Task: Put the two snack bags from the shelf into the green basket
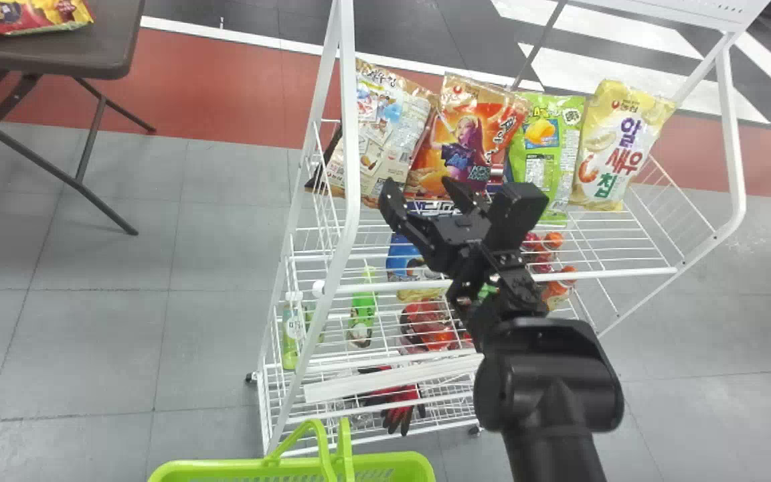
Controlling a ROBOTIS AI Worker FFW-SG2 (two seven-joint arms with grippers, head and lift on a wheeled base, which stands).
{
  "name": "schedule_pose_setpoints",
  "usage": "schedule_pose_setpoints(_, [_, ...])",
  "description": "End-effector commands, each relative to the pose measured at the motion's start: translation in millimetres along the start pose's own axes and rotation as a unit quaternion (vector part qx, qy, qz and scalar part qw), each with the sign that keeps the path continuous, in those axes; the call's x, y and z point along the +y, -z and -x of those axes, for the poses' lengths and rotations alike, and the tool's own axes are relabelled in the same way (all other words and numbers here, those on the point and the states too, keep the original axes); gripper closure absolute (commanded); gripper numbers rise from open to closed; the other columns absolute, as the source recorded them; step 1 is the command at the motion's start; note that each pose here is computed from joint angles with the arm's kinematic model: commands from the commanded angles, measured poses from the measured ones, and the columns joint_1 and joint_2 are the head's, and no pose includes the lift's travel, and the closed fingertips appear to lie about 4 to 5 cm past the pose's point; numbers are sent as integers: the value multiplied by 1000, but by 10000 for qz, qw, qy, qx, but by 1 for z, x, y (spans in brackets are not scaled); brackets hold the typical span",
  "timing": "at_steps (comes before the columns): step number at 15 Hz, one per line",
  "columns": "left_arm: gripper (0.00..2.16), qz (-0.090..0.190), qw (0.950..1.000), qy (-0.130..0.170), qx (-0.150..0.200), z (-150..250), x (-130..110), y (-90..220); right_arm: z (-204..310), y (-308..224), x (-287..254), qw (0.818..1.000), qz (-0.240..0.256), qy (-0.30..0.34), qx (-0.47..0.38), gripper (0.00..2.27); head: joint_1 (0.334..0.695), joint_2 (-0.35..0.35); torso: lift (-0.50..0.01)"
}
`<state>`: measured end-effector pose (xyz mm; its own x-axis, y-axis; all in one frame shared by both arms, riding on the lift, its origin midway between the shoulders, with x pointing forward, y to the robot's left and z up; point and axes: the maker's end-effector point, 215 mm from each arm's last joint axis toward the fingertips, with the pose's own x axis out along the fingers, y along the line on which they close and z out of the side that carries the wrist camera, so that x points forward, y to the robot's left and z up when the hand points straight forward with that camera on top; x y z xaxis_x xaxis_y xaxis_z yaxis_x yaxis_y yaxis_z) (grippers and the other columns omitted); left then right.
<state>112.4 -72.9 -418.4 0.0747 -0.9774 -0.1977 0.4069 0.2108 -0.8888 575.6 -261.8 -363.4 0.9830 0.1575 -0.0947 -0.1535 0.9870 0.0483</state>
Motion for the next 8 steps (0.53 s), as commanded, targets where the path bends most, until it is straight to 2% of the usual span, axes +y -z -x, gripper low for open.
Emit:
schedule_pose_setpoints(1, [2111, -9, 10000, -20, -26, 2, 2, -1, -22, -6, 1, 10000, 35, -28, -64, 120, 695, -350, -1])
schedule_pose_setpoints(8, [2111, 33, 10000, 11, -43, 4, 2, -1, -66, -6, 14, 9997, 212, -126, -62, 120, 695, -350, -1])
